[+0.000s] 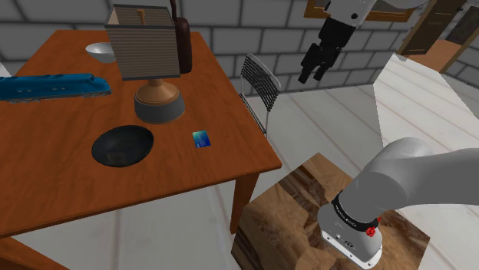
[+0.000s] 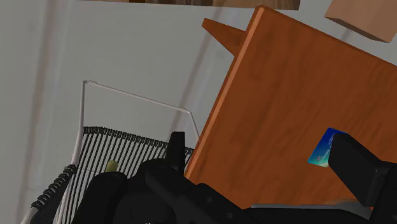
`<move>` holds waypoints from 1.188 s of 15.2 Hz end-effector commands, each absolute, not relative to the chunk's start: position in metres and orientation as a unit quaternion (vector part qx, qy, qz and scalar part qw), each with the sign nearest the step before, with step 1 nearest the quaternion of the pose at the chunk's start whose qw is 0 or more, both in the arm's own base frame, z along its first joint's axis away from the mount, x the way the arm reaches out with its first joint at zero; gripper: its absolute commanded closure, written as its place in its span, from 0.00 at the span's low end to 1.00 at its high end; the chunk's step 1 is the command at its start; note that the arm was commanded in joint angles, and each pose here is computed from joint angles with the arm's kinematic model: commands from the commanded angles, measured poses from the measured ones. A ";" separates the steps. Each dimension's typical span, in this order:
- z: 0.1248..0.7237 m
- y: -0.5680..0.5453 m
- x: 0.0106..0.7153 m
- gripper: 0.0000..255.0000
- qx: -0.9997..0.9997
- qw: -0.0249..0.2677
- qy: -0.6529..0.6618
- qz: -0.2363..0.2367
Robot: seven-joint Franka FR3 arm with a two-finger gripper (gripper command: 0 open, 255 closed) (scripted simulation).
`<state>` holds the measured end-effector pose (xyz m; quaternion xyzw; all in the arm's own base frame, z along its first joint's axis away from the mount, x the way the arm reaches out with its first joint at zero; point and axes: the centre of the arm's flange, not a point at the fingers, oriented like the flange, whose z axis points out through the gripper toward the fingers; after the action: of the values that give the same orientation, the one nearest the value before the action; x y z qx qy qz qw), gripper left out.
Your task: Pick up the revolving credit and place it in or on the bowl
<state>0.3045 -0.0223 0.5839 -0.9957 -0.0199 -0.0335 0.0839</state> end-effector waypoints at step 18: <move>0.474 0.161 0.404 0.00 -0.995 0.023 0.084 -0.054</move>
<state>0.3992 0.1523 0.4827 -0.9954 0.0762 -0.0521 0.0258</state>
